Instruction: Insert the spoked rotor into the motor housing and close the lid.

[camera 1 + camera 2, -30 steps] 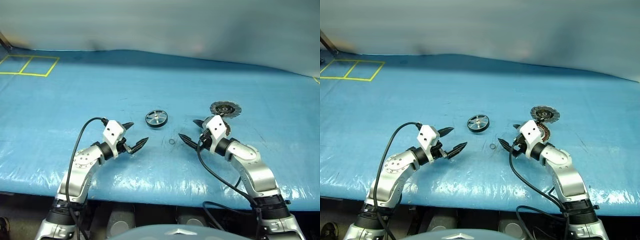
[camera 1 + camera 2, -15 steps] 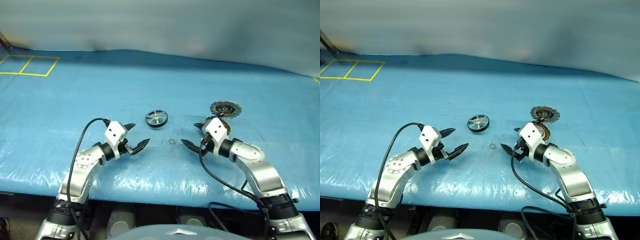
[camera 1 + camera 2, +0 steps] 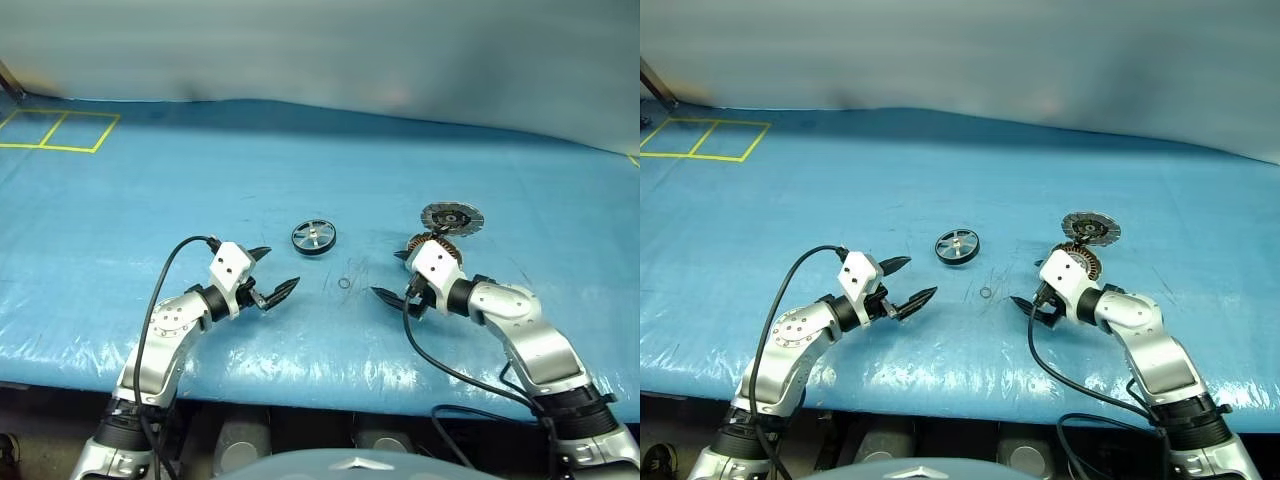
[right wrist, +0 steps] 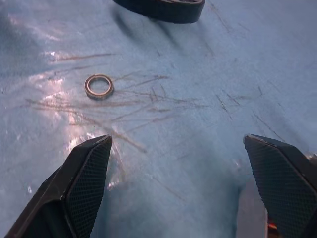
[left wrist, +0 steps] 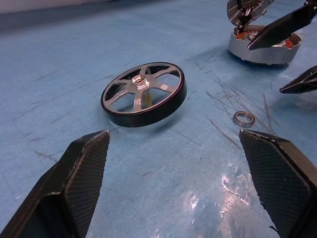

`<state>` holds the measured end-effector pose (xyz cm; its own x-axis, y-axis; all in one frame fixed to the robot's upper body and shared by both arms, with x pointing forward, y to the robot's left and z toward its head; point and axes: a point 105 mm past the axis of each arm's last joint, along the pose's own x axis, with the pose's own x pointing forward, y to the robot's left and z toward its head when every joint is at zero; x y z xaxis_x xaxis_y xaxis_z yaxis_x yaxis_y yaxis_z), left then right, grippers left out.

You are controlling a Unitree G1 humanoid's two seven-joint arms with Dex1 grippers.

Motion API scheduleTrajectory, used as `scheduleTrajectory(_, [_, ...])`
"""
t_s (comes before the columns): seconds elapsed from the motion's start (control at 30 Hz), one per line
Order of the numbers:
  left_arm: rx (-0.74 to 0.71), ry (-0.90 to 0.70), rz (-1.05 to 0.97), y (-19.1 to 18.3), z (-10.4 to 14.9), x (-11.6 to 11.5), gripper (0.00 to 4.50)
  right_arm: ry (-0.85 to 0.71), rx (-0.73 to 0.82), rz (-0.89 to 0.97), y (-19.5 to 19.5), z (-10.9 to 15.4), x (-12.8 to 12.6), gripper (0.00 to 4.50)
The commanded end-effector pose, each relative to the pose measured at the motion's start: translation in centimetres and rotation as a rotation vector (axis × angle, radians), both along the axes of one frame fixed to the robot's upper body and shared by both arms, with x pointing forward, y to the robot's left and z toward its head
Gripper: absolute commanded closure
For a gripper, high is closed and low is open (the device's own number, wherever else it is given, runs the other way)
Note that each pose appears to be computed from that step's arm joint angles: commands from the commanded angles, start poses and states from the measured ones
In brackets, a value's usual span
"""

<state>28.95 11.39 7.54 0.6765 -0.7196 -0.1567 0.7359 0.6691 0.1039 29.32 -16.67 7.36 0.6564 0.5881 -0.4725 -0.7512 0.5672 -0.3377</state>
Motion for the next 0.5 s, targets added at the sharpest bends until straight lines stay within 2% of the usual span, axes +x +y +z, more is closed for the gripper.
scheduleTrajectory(0.03, [0.01, -0.048, -0.025, -0.5, 1.0, -0.1, 0.0, -0.037, -0.079, 0.047, -0.2, 1.6, -0.2, 0.0])
scheduleTrajectory(0.3, [0.018, -0.043, -0.024, -0.5, 0.8, -0.1, 0.0, -0.037, -0.306, 0.028, -4.2, 3.8, 0.6, 0.0])
scheduleTrajectory(0.5, [0.017, -0.04, -0.026, -1.0, 0.5, -0.2, 0.0, 0.002, -0.395, 0.031, -5.6, 3.4, 1.4, 0.0])
